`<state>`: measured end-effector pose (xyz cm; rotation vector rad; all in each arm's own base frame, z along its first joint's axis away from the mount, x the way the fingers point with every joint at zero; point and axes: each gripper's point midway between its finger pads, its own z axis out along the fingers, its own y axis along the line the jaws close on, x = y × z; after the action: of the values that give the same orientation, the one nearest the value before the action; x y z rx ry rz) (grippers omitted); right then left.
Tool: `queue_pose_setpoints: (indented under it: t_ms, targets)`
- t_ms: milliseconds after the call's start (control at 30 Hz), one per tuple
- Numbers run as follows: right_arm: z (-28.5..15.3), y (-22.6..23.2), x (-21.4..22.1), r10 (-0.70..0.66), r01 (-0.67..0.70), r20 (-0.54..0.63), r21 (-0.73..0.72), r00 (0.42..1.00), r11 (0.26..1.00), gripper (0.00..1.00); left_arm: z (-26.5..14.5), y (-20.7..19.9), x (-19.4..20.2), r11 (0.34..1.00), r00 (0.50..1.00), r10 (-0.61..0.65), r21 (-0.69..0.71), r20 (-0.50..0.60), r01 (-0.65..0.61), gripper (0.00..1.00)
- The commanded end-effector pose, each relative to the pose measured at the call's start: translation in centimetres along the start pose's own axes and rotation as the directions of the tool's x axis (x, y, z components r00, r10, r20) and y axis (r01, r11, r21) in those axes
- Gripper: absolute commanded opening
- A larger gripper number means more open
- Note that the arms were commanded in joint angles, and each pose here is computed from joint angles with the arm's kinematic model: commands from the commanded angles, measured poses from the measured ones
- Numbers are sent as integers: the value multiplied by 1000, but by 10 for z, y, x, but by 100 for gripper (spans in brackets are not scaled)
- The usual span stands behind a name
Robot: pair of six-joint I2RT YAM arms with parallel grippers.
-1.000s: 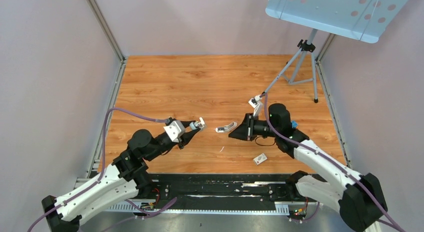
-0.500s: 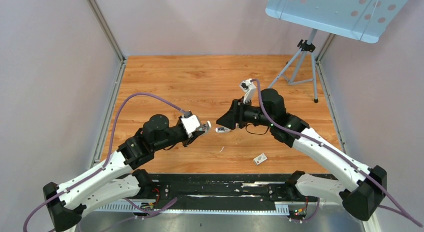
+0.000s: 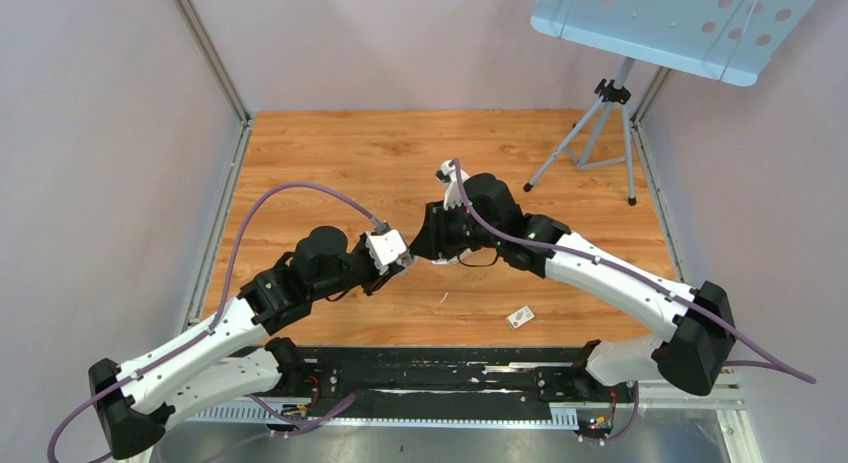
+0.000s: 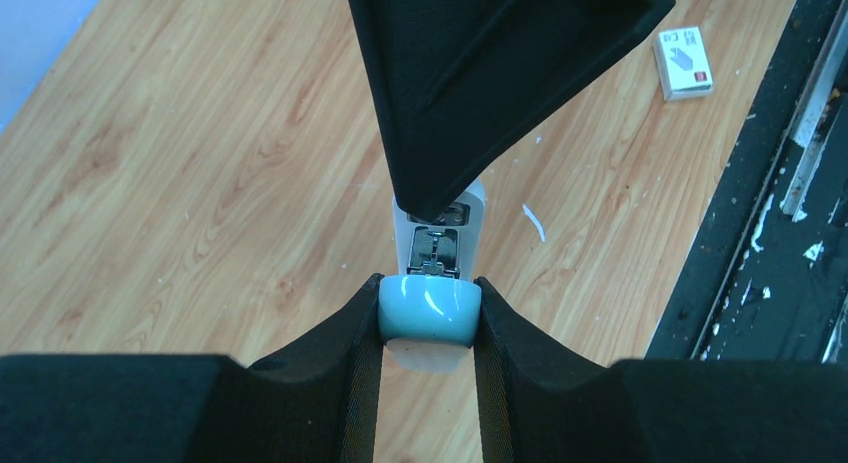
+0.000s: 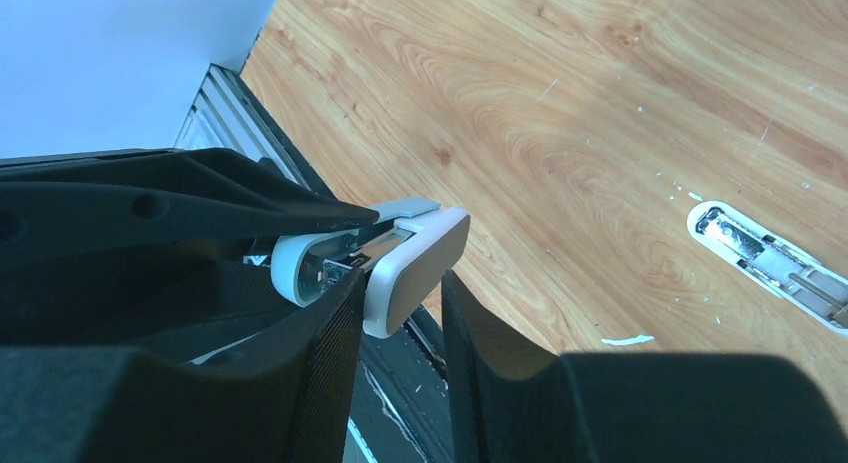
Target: Load the staples into the stapler
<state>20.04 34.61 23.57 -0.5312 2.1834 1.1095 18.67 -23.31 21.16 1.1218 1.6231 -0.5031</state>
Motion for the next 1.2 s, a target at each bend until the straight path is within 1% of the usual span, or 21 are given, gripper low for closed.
queue_pose_setpoints:
  t_ms: [0, 200, 333, 467, 600, 733, 833, 967, 1167]
  targets:
    - [7, -17, 20, 18, -10, -77, 93, 997, 996, 35, -10, 11, -24, 999, 998, 5, -45, 60, -3, 0]
    - [19, -30, 31, 24, -10, -110, 122, 994, 992, 24, -15, 11, -39, 999, 994, 0, -39, 106, 5, 0]
    - [25, -31, 38, 30, -20, -113, 85, 993, 996, 20, -19, 16, -43, 998, 991, -3, -66, 131, 12, 0]
    - [32, -34, 45, 65, -60, -124, 47, 990, 997, 15, -20, 18, -40, 997, 992, -9, -70, 130, 19, 0]
    - [32, -38, 50, 103, -105, -117, -11, 988, 994, 0, -21, 20, -37, 996, 991, -11, -89, 134, 24, 0]
    - [25, -47, 50, 144, -150, -91, -63, 985, 987, 0, -28, 30, -37, 988, 985, -26, -143, 168, 50, 0]
    - [17, -56, 52, 187, -193, -70, -87, 980, 977, 0, -37, 32, -43, 984, 973, -34, -161, 229, 72, 0]
    - [7, -62, 51, 255, -258, -38, -148, 966, 955, 0, -48, 29, -52, 983, 946, -29, -160, 321, 85, 0]
    - [-8, -64, 49, 338, -333, -20, -234, 941, 913, 0, -57, 28, -57, 980, 919, -30, -169, 393, 105, 0]
